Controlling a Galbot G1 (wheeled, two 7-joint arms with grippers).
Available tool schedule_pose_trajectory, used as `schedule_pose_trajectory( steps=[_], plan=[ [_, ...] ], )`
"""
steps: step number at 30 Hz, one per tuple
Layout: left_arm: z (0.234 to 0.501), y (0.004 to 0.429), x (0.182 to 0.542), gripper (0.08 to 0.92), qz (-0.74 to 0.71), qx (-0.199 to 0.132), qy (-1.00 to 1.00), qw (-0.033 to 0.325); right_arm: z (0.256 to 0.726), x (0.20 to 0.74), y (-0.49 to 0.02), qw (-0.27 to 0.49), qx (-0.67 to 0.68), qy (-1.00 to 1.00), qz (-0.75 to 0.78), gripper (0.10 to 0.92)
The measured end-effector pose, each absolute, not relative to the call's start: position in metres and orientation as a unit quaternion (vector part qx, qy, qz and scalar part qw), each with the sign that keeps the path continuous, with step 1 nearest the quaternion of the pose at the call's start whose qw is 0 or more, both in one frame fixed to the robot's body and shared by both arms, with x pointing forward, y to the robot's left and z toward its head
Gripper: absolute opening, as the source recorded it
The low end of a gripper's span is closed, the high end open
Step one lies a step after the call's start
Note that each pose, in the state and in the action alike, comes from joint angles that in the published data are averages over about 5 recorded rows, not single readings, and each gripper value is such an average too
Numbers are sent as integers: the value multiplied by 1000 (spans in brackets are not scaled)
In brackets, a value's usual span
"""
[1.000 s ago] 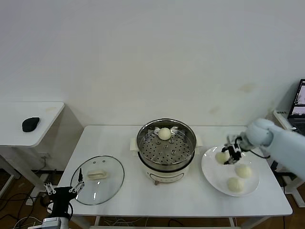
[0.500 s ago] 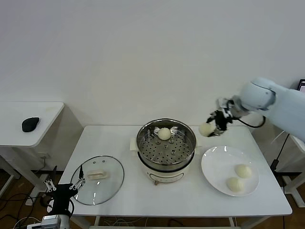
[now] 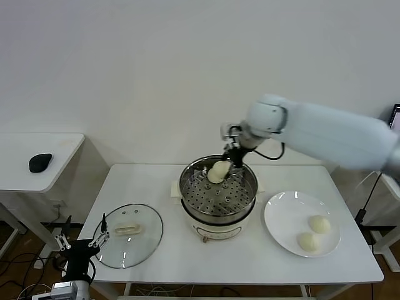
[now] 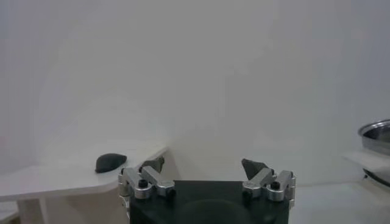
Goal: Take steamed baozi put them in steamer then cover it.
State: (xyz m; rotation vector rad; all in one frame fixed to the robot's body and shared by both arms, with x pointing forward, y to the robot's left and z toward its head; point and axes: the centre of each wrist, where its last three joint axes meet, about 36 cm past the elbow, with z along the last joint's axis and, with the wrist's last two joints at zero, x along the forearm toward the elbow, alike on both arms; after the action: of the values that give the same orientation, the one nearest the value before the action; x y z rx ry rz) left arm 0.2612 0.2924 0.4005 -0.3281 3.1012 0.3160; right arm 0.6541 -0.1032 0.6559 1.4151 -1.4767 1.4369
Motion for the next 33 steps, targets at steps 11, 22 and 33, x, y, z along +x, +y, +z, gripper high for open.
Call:
schedule_pose_trajectory(
  steps=[11, 22, 33],
  plan=[
    [400, 294, 263, 823, 101, -105, 989, 6, 606, 663, -54, 326, 545, -550, 543, 585],
    [400, 297, 262, 823, 100, -109, 989, 5, 583, 675, -39, 330, 535, -561, 538, 719],
    [400, 291, 264, 823, 96, -103, 990, 6, 616, 674, -57, 326, 541, -557, 540, 823]
  ],
)
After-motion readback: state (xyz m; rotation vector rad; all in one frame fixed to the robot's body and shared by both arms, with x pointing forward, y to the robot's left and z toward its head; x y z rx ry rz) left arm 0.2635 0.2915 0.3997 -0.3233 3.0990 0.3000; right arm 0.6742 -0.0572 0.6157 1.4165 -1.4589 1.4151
